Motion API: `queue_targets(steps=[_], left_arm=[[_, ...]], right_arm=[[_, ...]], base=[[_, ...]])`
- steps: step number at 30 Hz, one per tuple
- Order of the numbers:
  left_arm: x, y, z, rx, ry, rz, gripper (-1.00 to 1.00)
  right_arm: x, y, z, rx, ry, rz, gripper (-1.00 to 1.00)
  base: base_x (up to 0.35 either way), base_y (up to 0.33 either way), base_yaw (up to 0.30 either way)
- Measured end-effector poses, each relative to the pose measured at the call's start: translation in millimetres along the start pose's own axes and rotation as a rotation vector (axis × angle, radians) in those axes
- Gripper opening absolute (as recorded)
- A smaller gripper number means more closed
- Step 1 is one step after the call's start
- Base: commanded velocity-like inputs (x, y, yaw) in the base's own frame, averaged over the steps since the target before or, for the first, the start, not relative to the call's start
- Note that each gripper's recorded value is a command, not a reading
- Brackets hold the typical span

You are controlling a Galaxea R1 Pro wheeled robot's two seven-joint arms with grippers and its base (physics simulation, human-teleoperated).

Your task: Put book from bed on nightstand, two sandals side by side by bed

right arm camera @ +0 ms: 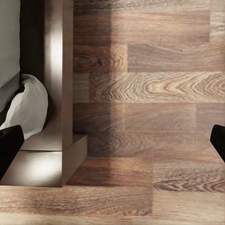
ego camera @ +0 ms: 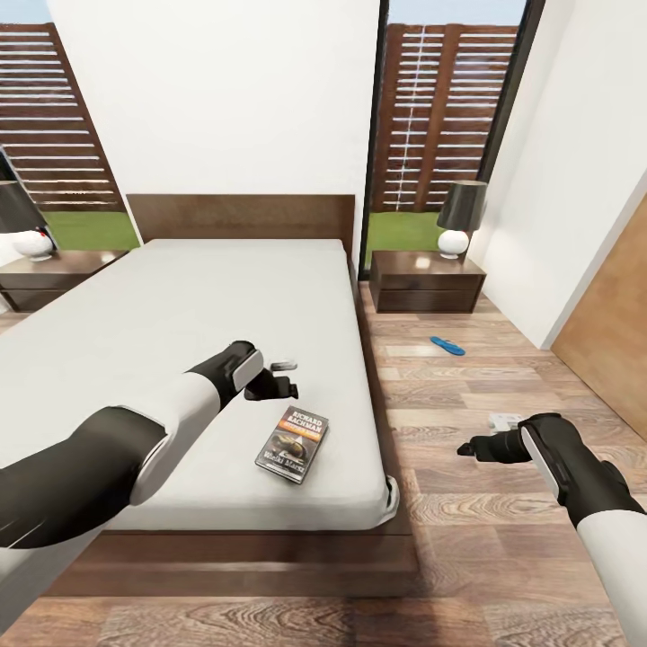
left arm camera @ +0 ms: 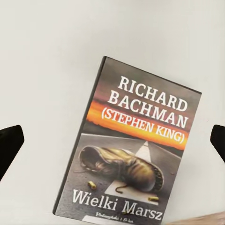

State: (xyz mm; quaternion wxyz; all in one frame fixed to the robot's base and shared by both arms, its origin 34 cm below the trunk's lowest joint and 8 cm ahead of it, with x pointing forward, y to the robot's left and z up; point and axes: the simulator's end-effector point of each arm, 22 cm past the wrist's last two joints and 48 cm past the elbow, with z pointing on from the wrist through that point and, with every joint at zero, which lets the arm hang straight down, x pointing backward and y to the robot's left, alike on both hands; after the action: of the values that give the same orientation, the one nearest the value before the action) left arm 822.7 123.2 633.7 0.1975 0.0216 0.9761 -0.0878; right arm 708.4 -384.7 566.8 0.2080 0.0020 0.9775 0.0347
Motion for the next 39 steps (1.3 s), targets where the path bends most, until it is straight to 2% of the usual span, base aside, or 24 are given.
queue_targets(steps=[7,39], left_arm=[[0.4,0.1,0.1,-0.001,0.001,0.009,1.00],[40.5,11.3,56.2,-0.002,0.005,0.012,1.00]], right_arm=[[-0.2,0.0,0.0,0.000,0.000,0.000,1.00],[40.1,-4.6,56.2,0.002,0.000,-0.002,1.00]], base=[[0.000,0.000,0.000],[0.000,0.000,0.000]])
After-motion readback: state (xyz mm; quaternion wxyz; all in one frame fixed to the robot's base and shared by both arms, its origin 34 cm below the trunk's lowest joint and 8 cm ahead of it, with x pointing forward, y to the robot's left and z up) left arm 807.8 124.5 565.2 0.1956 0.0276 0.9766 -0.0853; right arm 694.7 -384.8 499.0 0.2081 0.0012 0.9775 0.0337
